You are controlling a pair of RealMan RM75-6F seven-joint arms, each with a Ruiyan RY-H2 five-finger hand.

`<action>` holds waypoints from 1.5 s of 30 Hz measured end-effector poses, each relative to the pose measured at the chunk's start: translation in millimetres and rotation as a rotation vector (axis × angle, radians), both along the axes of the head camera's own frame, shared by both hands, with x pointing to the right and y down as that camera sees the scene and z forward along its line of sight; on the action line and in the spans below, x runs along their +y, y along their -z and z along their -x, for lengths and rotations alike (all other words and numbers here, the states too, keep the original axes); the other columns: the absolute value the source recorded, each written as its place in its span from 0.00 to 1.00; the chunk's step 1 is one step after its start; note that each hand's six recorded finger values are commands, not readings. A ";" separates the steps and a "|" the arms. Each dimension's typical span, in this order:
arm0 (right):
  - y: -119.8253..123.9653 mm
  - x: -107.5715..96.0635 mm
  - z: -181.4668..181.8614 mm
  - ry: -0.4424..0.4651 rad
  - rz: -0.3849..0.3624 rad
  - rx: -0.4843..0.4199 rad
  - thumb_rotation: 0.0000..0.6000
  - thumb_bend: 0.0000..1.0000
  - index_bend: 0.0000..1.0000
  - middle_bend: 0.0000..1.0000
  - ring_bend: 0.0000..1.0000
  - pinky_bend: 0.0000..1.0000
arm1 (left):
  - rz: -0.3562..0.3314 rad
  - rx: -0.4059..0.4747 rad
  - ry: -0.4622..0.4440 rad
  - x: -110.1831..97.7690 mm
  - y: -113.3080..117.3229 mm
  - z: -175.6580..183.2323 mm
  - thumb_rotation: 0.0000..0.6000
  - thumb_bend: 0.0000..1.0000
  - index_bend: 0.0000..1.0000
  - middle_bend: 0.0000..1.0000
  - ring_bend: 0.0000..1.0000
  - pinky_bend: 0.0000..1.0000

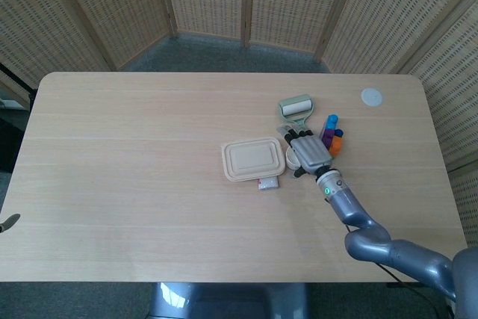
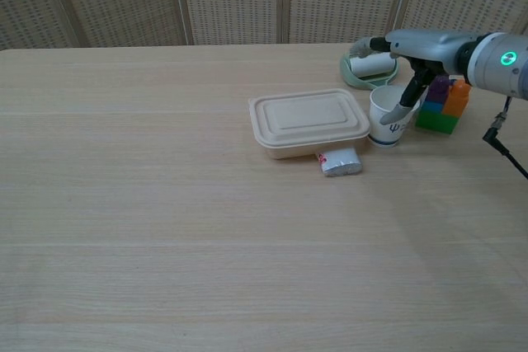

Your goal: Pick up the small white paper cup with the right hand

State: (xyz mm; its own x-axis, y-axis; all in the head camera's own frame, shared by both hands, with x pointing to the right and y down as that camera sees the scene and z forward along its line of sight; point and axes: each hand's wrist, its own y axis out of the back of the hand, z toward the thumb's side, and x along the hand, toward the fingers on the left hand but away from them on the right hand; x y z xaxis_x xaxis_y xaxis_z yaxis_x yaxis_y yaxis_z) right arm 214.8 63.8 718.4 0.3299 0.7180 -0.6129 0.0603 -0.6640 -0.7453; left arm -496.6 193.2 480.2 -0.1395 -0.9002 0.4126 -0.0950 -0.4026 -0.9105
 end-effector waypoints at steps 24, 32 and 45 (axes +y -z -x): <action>-39.6 9.9 -22.5 0.030 -0.062 0.132 1.00 0.00 0.13 0.01 0.00 0.35 | 0.013 0.015 -0.003 0.1 -5.0 -2.1 1.00 0.00 0.00 0.00 0.00 0.00; -40.4 12.4 -26.1 0.012 -0.113 0.112 1.00 0.00 0.30 0.18 0.07 0.47 | 0.016 0.019 -0.005 0.8 -5.9 -3.3 1.00 0.00 0.00 0.00 0.00 0.00; -33.3 13.5 -34.1 -0.016 -0.150 0.084 1.00 0.00 0.43 0.28 0.16 0.51 | 0.017 0.022 -0.009 1.3 -6.1 -4.5 1.00 0.00 0.00 0.00 0.00 0.00</action>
